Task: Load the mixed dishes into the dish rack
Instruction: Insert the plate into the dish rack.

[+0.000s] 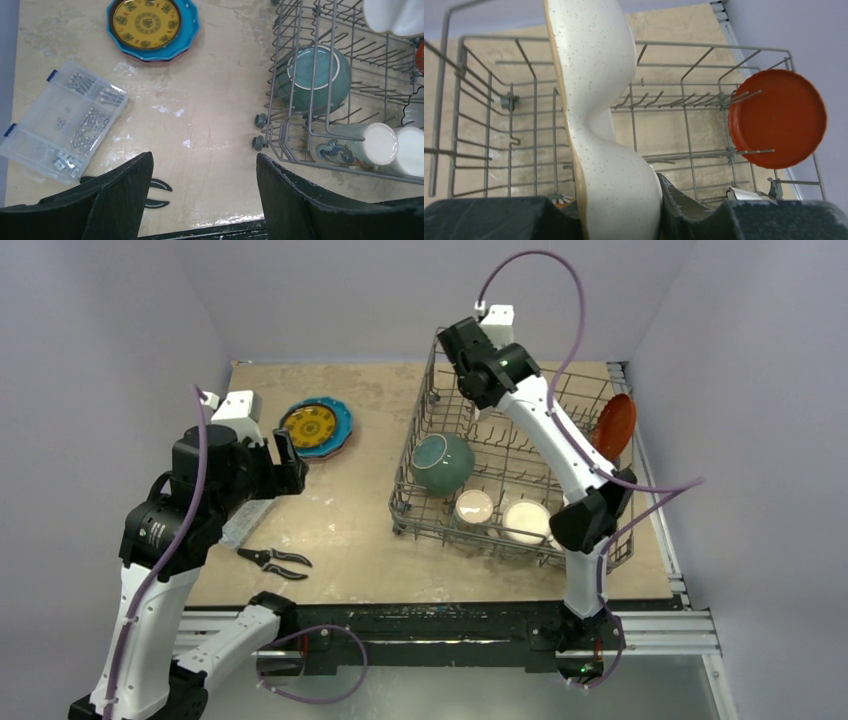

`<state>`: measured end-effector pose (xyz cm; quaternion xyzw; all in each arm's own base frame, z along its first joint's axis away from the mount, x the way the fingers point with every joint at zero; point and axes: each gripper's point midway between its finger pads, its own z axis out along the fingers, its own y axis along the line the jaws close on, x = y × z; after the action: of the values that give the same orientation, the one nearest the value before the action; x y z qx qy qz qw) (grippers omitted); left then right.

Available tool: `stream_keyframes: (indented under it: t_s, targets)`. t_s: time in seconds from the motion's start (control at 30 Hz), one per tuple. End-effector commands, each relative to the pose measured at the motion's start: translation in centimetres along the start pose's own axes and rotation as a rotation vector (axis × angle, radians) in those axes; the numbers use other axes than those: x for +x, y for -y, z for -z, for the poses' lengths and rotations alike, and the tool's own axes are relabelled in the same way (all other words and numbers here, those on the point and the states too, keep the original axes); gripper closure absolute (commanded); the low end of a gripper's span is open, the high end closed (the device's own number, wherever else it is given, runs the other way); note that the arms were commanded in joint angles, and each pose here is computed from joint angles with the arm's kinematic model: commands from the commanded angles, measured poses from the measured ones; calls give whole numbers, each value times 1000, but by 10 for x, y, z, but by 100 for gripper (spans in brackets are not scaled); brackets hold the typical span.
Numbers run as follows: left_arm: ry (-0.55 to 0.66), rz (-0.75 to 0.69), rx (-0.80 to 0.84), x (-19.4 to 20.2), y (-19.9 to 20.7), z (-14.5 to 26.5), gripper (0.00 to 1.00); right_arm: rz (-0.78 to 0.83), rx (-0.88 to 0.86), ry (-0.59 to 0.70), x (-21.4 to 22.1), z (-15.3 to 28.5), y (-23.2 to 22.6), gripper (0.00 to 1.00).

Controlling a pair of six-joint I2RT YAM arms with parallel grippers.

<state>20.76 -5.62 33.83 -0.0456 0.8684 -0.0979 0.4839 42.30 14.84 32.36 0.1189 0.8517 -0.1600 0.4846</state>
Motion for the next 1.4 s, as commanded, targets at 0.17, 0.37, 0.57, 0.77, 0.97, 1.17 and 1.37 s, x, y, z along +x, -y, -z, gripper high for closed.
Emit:
stream_keyframes:
  t_s: [0.17, 0.37, 0.57, 0.77, 0.97, 1.17, 1.37]
  targets:
    - [69, -182, 27, -12, 5, 6, 22, -94, 68, 148, -41, 13, 11, 100]
    - [60, -195, 24, -12, 7, 2, 21, -40, 101, 173, -51, 15, 17, 100]
    - [67, -208, 11, -19, 8, -2, 20, -30, 159, 180, -48, 1, 28, 100]
    - [86, -226, 3, -30, 10, 0, 19, -40, 181, 177, -45, -15, 23, 100]
    - [87, -233, -10, -32, 7, 1, 18, -50, 155, 161, -35, -26, 12, 100]
    - [86, -237, -20, -32, 5, 4, 18, -42, 148, 137, -25, -37, 0, 100]
    - [92, -243, -39, -32, 0, 7, 16, -44, 145, 109, -11, -49, -13, 100]
